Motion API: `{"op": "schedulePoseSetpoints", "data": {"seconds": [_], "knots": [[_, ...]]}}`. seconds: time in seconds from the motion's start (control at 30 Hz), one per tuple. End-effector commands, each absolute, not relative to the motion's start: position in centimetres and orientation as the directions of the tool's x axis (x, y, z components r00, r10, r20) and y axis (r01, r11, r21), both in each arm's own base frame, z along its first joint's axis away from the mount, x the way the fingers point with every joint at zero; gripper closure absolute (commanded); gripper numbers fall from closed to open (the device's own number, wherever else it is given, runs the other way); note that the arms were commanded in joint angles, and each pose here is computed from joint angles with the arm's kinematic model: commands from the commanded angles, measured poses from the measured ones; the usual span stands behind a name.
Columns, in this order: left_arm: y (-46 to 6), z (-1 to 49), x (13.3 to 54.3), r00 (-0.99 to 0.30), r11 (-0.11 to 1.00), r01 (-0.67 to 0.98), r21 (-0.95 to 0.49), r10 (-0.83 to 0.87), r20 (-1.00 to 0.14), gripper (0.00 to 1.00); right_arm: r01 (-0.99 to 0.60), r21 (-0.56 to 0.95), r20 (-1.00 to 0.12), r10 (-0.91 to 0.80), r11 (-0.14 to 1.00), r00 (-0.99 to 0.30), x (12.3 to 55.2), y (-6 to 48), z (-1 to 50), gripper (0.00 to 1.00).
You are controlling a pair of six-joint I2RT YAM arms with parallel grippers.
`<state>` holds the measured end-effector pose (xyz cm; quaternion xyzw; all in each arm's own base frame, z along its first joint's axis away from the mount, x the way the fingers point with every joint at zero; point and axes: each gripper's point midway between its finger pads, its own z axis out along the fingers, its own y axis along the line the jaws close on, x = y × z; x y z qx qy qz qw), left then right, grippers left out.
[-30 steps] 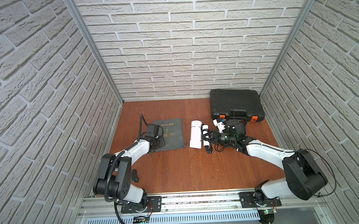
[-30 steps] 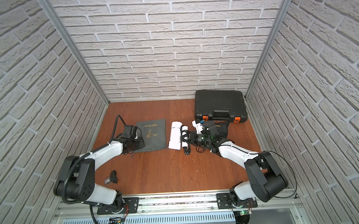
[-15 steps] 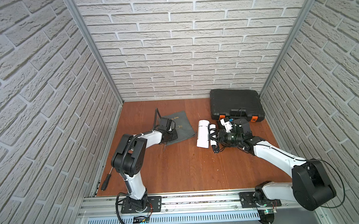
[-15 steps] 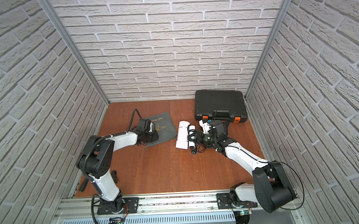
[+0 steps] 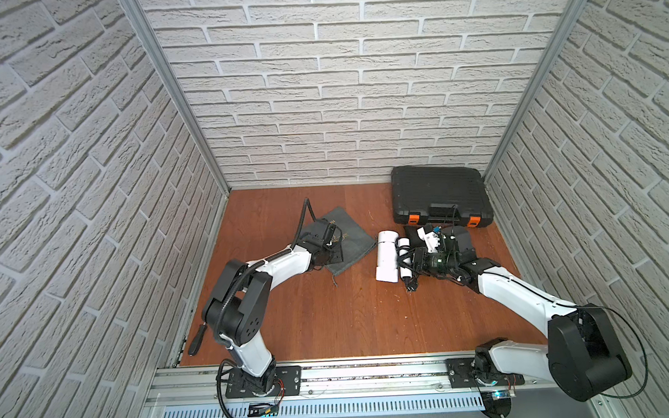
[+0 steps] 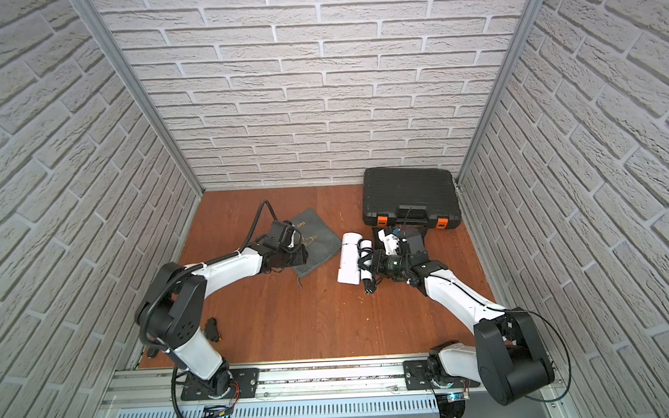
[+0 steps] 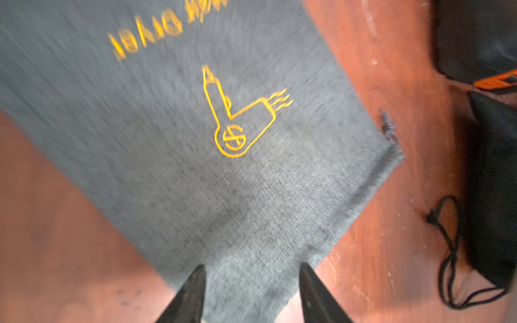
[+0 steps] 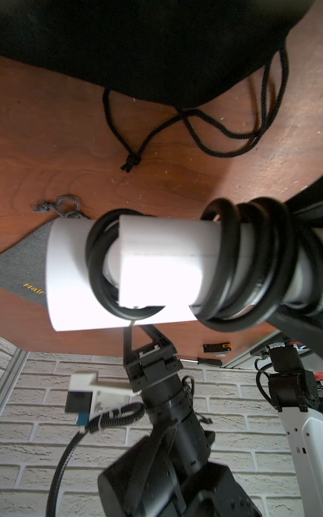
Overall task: Pack away hair dryers
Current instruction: Adjust the drawstring bag at the center of the board, then open the drawstring bag at the center of the board.
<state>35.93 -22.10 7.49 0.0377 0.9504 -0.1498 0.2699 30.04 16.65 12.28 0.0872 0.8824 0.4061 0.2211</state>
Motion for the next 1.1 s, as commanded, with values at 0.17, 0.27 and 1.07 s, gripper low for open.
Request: {"op": "schedulePoseSetpoints", "data": {"seconds": [0.17, 0.27, 1.07], "knots": [[-23.3, 5.8, 33.9, -0.777, 0.879, 0.475, 0.035, 0.438, -0.452, 0.46, -0.137, 0.739, -0.429, 0.305, 0.659, -0.850, 30.6, 16.7, 14.1, 0.97], [-23.6, 5.0, 33.6, -0.744, 0.843, 0.531, 0.087, 0.513, -0.427, 0.47, -0.137, 0.728, -0.437, 0.300, 0.672, -0.848, 30.5, 16.4, 14.2, 0.97], [-24.8, 3.2, 34.0, -0.724, 0.812, 0.577, 0.084, 0.556, -0.408, 0.82, -0.128, 0.721, -0.429, 0.294, 0.681, -0.854, 30.5, 16.3, 13.6, 0.97]]}}
